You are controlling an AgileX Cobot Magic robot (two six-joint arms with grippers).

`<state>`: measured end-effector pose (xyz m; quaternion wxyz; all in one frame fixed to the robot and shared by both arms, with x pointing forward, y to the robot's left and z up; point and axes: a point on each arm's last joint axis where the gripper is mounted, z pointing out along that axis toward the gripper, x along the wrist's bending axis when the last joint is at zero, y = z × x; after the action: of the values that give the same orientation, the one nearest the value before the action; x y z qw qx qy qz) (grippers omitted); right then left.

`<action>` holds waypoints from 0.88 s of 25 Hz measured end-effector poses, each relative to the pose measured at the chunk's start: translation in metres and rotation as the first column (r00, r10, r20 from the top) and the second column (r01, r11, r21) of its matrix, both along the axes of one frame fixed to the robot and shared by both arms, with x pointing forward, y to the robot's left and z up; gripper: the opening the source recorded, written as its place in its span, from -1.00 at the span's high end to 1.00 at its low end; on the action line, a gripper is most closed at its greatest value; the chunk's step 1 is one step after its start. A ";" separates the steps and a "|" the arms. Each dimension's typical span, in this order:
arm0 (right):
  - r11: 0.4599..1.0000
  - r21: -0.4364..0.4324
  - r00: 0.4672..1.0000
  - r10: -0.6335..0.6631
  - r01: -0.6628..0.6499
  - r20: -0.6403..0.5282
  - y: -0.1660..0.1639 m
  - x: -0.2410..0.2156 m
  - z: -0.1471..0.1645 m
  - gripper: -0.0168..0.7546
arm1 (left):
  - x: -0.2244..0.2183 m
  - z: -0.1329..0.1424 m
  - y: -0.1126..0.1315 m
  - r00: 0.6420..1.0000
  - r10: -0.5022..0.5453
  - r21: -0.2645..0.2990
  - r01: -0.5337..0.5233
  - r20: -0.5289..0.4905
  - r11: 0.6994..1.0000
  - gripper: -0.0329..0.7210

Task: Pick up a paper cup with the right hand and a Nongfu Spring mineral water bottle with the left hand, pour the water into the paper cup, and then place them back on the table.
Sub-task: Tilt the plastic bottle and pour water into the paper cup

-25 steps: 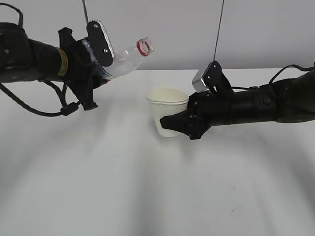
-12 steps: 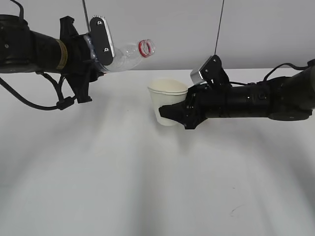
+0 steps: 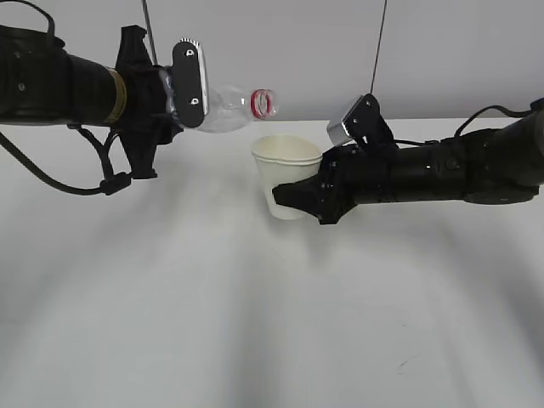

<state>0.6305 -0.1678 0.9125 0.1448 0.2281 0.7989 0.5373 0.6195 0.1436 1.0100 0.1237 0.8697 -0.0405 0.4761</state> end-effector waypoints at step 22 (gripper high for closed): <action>0.996 0.007 0.993 0.087 -0.087 -0.080 0.004 -0.010 -0.003 -0.17 | -0.002 0.002 -0.005 0.997 -0.038 0.187 0.024 0.070 0.982 0.14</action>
<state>0.6209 -0.1634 0.9097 0.0887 0.2147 0.8123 0.5351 0.6173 0.1391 1.0119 0.0477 0.8588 -0.1030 0.4996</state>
